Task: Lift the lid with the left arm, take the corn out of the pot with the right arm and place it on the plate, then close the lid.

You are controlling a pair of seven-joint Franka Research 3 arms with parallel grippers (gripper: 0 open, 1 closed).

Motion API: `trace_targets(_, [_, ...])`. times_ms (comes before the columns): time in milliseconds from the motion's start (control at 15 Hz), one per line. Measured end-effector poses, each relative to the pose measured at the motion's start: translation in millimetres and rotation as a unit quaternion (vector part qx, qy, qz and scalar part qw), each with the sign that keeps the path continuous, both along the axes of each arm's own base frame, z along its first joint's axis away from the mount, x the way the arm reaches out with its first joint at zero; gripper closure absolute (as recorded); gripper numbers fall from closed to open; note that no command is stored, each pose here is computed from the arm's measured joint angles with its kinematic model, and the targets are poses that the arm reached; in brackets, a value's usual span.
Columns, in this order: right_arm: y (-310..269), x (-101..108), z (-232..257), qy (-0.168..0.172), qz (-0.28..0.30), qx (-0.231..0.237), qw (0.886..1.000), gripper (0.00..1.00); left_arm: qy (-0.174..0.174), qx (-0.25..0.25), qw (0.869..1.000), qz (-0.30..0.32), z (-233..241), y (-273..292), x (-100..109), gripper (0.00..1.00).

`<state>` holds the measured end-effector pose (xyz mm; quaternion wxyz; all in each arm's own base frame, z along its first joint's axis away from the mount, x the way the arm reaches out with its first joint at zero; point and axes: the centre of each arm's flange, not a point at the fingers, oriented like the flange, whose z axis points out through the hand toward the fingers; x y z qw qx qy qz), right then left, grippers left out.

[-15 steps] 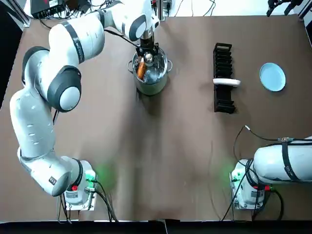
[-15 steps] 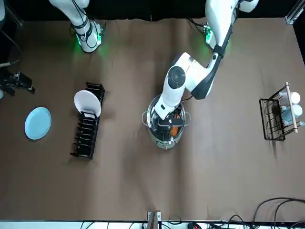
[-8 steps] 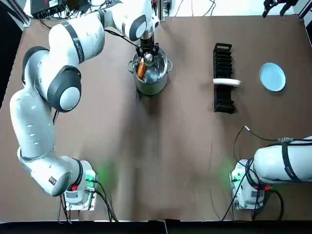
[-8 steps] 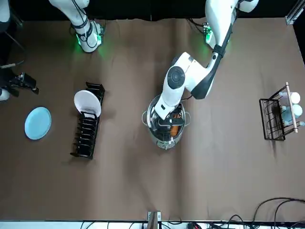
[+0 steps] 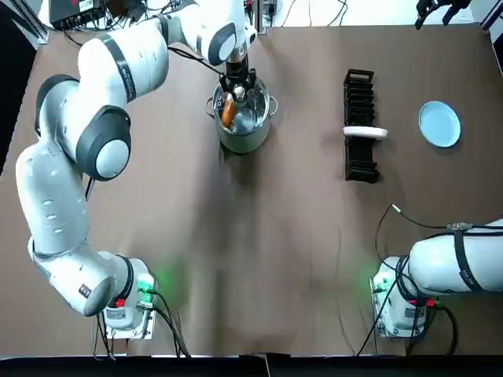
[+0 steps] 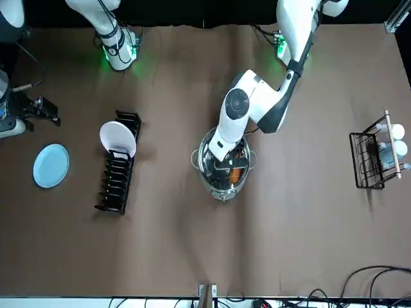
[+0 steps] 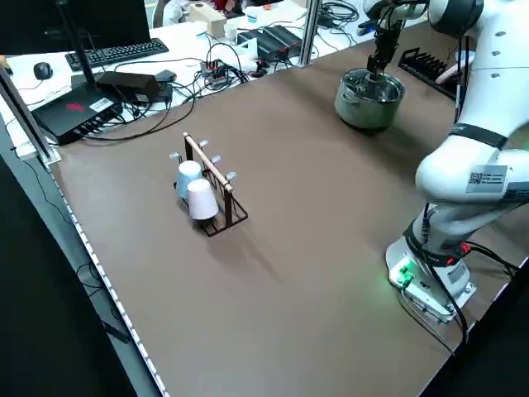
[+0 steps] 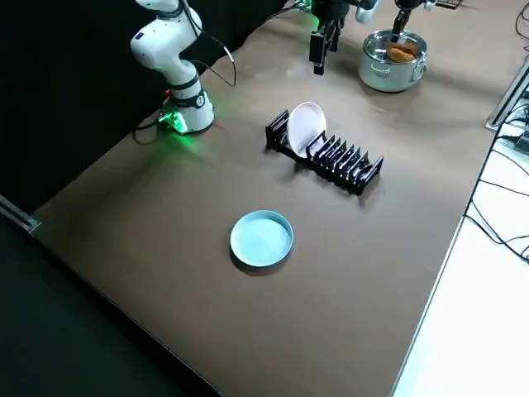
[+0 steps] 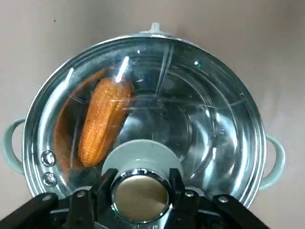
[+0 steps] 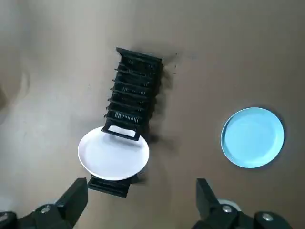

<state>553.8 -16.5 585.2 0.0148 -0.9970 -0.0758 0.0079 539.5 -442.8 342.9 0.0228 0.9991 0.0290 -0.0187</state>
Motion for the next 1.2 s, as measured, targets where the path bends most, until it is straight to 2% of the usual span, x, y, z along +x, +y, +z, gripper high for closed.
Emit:
trace_targets(200, [19, 1, -4, 0.006, 0.018, 0.000, 1.000, 0.00, -0.008, -0.006, 1.000, 0.008, 14, 2, 2, 0.49])
trace_targets(400, [55, 3, -9, 0.007, 0.049, 0.004, 0.999, 0.00, -0.027, -0.019, 0.999, 0.018, 52, 13, 6, 0.49])
trace_targets(533, [98, -1, -4, 0.002, 0.078, 0.035, 0.996, 0.00, -0.041, -0.026, 0.998, 0.042, 86, 42, 21, 0.49])
trace_targets(600, [98, -1, -4, 0.002, 0.078, 0.035, 0.996, 0.00, -0.041, -0.026, 0.998, 0.042, 86, 42, 21, 0.49])
trace_targets(800, [138, -7, 20, -0.014, 0.103, 0.057, 0.993, 0.00, -0.041, -0.021, 0.996, 0.076, 110, 91, 41, 0.49])
trace_targets(933, [153, -15, 35, -0.004, 0.081, 0.060, 0.995, 0.00, -0.036, -0.012, 0.995, 0.087, 123, 125, 52, 0.49])
trace_targets(1067, [166, -28, 59, 0.010, 0.015, 0.058, 0.998, 0.00, -0.015, 0.005, 0.998, 0.059, 142, 180, 60, 0.49])
trace_targets(1200, [172, -30, 67, 0.007, -0.017, 0.059, 0.998, 0.00, -0.005, 0.011, 0.999, 0.050, 152, 210, 63, 0.49])
